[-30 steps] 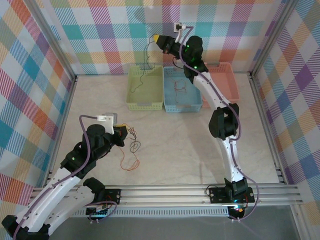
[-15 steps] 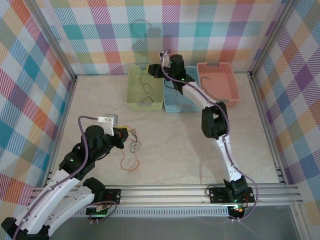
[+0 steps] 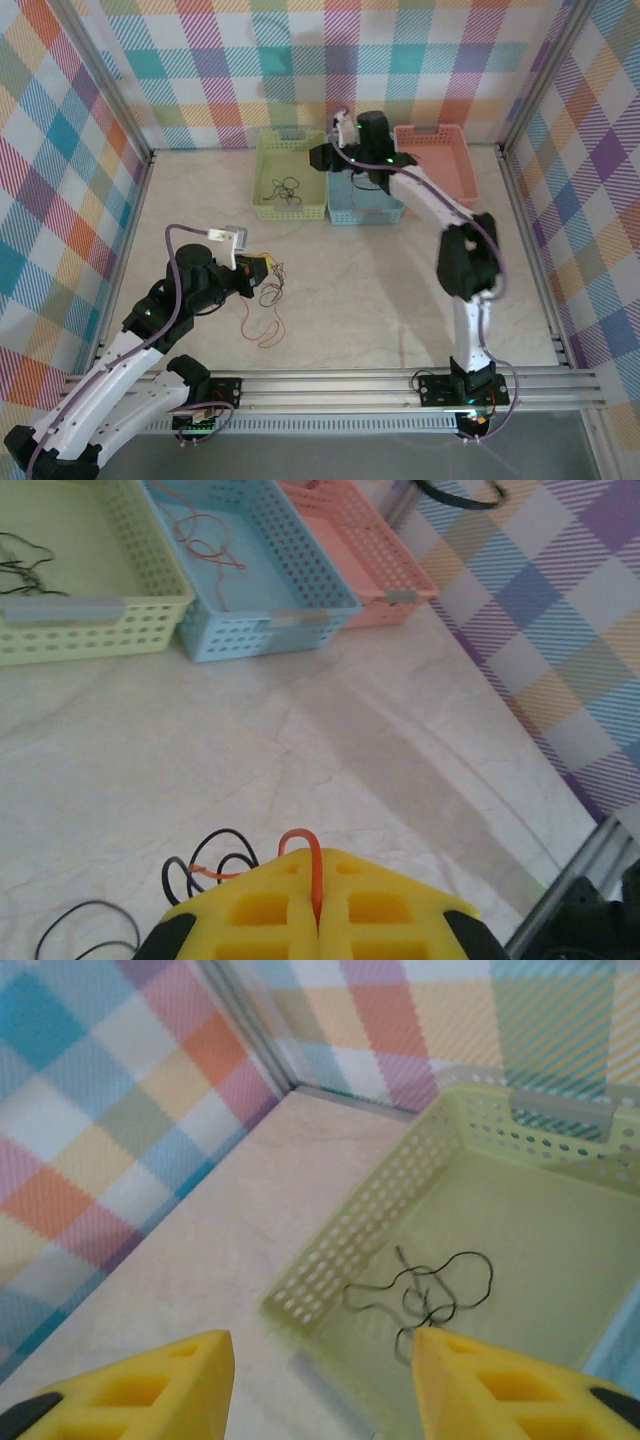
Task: Untangle the cables
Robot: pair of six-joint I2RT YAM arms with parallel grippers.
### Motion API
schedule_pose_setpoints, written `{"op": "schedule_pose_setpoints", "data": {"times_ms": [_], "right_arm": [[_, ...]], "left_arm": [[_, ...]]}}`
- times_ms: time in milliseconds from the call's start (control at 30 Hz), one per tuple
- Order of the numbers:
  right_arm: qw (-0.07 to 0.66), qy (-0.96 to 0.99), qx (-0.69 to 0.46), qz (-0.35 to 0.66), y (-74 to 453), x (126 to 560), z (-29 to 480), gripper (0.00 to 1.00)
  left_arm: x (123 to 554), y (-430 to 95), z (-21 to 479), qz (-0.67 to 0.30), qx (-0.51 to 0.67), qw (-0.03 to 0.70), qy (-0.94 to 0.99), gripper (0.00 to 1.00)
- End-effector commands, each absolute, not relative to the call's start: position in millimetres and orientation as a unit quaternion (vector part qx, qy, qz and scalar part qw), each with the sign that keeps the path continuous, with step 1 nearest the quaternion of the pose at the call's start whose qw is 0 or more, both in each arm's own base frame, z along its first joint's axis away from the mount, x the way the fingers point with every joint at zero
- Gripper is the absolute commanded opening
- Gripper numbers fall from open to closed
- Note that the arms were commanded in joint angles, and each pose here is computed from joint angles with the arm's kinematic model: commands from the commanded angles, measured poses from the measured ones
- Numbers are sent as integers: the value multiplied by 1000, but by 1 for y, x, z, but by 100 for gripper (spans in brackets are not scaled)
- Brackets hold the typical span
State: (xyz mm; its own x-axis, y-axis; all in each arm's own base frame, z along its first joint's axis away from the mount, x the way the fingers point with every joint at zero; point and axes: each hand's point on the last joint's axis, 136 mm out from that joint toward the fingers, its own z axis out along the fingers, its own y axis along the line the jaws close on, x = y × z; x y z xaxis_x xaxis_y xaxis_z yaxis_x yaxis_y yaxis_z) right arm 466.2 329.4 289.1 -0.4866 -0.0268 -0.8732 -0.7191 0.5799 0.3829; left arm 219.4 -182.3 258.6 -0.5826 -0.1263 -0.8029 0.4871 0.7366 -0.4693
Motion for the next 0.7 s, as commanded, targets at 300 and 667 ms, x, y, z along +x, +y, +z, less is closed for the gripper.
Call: {"op": "schedule_pose_setpoints", "data": {"times_ms": [300,667], "right_arm": [[504,628,-406,432,308,273,286,57],[513,565,-465,448,363,236,297,65]], "left_arm": [[229,-220,324,-432,151,442,772,0],[233,-227,324,-441,141,415,783,0]]}}
